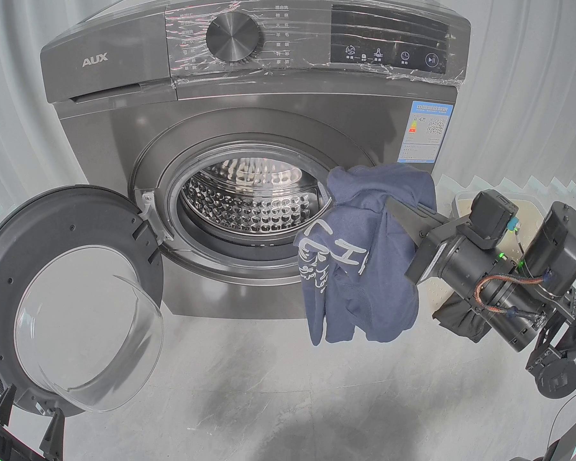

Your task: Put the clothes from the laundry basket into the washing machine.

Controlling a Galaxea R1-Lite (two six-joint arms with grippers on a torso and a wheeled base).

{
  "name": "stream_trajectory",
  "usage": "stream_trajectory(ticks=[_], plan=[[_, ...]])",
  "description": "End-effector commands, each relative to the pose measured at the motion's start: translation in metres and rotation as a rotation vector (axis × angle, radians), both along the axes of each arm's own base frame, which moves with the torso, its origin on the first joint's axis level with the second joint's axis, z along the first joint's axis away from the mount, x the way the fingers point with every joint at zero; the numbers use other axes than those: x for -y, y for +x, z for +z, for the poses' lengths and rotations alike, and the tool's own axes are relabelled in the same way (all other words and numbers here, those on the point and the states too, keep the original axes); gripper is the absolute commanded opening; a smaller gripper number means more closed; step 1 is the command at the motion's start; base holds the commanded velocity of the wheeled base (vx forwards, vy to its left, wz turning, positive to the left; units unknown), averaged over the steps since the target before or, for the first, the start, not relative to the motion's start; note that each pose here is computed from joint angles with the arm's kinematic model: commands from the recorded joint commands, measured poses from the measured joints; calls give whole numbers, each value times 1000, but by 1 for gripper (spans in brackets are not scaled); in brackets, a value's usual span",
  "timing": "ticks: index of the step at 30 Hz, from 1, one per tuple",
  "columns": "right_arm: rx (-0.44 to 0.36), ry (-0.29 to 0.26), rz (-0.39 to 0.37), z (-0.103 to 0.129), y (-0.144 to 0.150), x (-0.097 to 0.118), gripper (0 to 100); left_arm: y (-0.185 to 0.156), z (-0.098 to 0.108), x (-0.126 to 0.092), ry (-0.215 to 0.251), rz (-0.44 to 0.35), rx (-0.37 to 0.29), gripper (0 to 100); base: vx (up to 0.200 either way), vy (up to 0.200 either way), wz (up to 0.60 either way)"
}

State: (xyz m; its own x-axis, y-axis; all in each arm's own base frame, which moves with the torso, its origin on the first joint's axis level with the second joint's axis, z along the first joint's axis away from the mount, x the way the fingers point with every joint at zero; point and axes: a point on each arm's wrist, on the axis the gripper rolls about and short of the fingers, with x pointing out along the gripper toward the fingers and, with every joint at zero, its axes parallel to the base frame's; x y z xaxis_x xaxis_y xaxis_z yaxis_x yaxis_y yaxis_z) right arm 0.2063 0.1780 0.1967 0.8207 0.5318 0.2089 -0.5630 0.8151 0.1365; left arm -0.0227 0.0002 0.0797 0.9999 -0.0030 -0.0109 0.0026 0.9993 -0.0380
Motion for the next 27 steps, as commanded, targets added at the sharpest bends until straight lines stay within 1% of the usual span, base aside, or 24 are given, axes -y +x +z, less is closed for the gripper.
stream_trajectory(ticks=[1, 5, 11, 16, 21, 22, 23, 25, 26, 27], plan=[[0, 0, 0, 0, 0, 0, 0, 0, -4, 0, 0, 0, 5, 100, 0, 0, 0], [0, 0, 0, 0, 0, 0, 0, 0, -4, 0, 0, 0, 5, 100, 0, 0, 0], [-7, -6, 3, -2, -1, 0, 0, 0, -4, 0, 1, 1, 6, 100, 0, 200, 0], [-12, -8, 3, -3, 2, -3, 0, 0, -5, 0, 32, 9, 5, 100, 0, 0, 0], [-24, -18, 5, -7, 8, -10, 0, 0, -5, 0, 44, 6, 5, 100, 0, 0, 0], [-31, -24, 5, -11, 13, -15, 0, 1, -4, 0, 41, 11, -12, 100, 0, 0, 0], [-32, -23, 5, -13, 15, -16, 0, 0, -4, 0, 40, 12, -5, 100, 0, 0, 0], [-34, -13, 7, -13, 17, -18, 0, 0, -4, 0, 56, 9, 8, 100, 0, 0, 0], [-37, -12, 6, -14, 18, -19, 0, 0, -4, 0, 56, 9, 11, 100, 0, 0, 0], [-39, 2, 7, -13, 19, -20, 0, -4, 11, 0, 44, 3, 80, 100, 0, 0, 0]])
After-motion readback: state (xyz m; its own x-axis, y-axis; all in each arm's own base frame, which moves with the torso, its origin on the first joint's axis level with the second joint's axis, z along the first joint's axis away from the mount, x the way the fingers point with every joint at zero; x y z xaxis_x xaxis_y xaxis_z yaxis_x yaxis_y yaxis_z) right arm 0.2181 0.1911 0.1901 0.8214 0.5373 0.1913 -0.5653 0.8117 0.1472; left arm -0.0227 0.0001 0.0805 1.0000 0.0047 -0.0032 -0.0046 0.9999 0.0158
